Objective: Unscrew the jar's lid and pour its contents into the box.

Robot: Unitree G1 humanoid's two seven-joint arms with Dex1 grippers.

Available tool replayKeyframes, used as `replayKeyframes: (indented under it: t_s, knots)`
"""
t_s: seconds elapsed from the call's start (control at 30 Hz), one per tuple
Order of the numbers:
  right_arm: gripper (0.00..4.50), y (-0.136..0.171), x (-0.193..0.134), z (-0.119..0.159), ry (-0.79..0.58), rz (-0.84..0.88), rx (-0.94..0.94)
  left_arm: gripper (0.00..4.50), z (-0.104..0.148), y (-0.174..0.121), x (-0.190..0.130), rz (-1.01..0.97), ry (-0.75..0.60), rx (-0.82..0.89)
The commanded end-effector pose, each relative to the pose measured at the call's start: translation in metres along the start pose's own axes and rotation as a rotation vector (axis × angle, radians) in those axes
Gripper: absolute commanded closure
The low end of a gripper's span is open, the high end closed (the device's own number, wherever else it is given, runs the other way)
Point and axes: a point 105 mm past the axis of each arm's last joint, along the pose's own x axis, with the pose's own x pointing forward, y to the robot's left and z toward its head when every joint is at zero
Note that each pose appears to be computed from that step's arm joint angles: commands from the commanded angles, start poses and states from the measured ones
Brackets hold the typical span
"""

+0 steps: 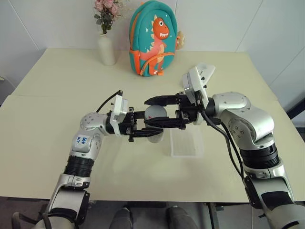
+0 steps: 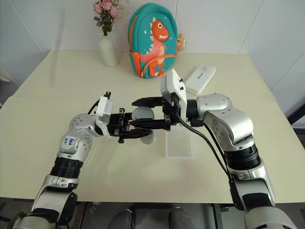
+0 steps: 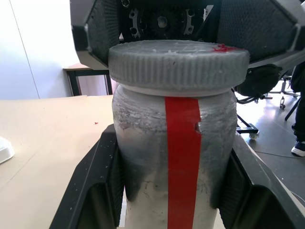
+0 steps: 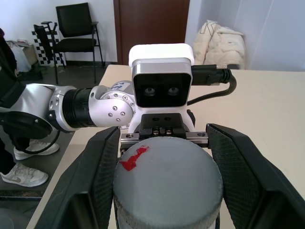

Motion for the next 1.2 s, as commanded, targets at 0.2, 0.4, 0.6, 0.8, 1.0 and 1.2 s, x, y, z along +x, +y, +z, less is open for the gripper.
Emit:
replayKeyframes:
  t_s: [0.2, 0.4, 0.6, 0.8, 1.0, 1.2]
  knots:
    - [1.94, -0.006, -0.007, 0.053, -0.140, 0.004, -0.192, 2.45, -0.028, -0.022, 0.007, -0.129, 0.075, -0.102]
    - [1.94, -0.011, -0.006, 0.057, -0.163, 0.004, -0.244, 2.45, -0.027, -0.023, 0.009, -0.133, 0.058, -0.129]
    - [1.94, -0.018, -0.013, 0.059, -0.162, -0.055, -0.265, 2.45, -0.002, -0.008, 0.012, -0.064, -0.008, -0.054]
    - [1.94, -0.033, -0.036, 0.061, -0.119, -0.202, -0.279, 2.45, 0.031, 0.005, 0.009, 0.002, -0.058, 0.026]
    - [1.94, -0.049, -0.090, 0.042, 0.002, -0.499, -0.246, 2.45, 0.046, 0.010, -0.011, 0.093, -0.026, 0.067]
    - [1.94, -0.033, -0.153, -0.008, 0.162, -0.804, -0.111, 2.45, 0.049, 0.022, -0.042, 0.233, 0.033, 0.104]
